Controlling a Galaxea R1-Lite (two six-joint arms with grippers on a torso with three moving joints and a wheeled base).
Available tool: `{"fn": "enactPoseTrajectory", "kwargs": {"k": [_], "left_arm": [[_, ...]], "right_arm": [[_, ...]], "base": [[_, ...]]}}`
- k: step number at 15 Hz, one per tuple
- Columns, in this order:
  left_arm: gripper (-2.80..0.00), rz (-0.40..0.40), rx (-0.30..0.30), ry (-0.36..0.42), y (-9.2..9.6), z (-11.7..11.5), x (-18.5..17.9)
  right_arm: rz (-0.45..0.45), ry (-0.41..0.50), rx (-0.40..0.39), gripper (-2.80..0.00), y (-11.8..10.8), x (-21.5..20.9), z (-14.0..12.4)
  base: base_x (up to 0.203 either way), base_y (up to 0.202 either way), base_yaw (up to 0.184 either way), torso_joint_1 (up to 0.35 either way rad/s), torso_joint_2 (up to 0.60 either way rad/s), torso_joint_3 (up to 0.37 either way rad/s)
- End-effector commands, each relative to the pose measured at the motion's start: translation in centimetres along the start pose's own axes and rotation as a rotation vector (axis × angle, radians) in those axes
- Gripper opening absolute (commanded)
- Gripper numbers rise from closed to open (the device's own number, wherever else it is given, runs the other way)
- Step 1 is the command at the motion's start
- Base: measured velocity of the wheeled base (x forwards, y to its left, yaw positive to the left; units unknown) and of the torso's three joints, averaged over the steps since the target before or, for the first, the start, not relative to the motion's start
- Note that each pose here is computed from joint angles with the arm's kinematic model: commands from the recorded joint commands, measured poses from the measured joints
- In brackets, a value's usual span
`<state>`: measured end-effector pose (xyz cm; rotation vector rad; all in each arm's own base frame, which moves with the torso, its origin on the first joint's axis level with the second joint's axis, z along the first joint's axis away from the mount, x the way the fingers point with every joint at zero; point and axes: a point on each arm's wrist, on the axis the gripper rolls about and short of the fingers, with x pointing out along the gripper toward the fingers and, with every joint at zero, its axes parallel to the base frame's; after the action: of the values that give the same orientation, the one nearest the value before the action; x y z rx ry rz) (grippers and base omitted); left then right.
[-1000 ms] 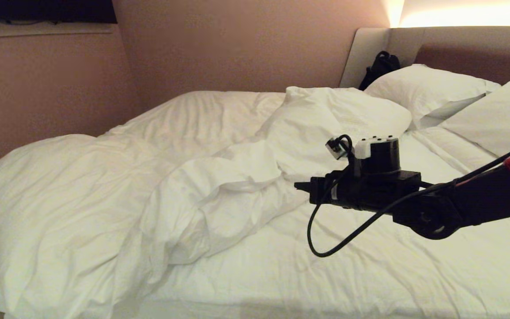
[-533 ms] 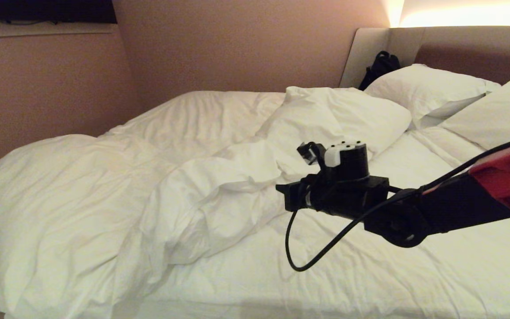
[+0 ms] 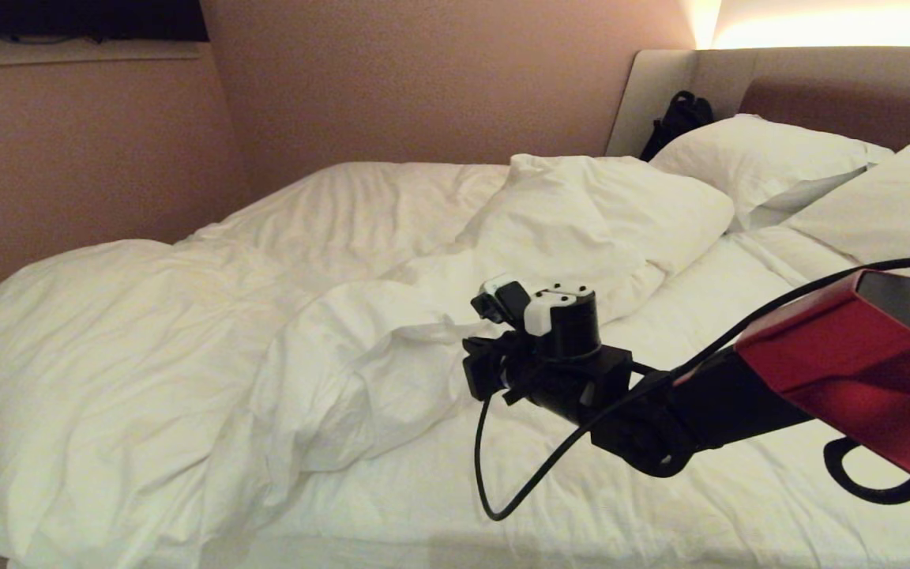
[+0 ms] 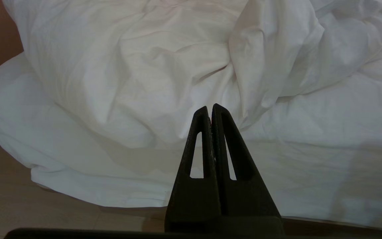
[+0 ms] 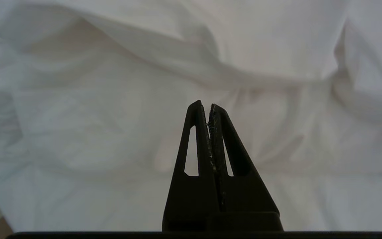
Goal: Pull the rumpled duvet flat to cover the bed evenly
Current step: Hold the folded corner of the quilt
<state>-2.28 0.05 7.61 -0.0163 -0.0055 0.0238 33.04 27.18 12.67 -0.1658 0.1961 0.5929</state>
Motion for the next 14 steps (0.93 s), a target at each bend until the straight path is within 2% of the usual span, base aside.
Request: {"fn": "enactPoseTrajectory", "kwargs": {"k": [1, 4, 7, 8, 14], "left_arm": [[-2.80, 0.001, -0.001, -0.001, 0.0, 0.0, 0.0], [-2.80, 0.001, -0.001, -0.001, 0.0, 0.0, 0.0], [-2.80, 0.001, -0.001, -0.001, 0.0, 0.0, 0.0], [-2.80, 0.001, -0.001, -0.001, 0.0, 0.0, 0.0], [-2.80, 0.001, -0.001, -0.001, 0.0, 0.0, 0.0]], "right_arm": [[-0.007, -0.024, -0.049, -2.80, 0.5, 0.1, 0.4], [0.017, -0.028, -0.122, -2.80, 2.4, 0.1, 0.3], [0.001, -0.069, -0.214, -2.80, 3.9, 0.6, 0.7], [-0.002, -0.080, -0.229, 0.00, 4.3, 0.9, 0.9], [-0.052, -0.114, -0.345, 0.00, 5.1, 4.3, 0.2]], "base": [[0.000, 0.000, 0.000, 0.000, 0.00, 0.000], [0.000, 0.000, 0.000, 0.000, 0.00, 0.000], [0.000, 0.000, 0.000, 0.000, 0.00, 0.000], [0.000, 0.000, 0.000, 0.000, 0.00, 0.000], [0.000, 0.000, 0.000, 0.000, 0.00, 0.000]]}}
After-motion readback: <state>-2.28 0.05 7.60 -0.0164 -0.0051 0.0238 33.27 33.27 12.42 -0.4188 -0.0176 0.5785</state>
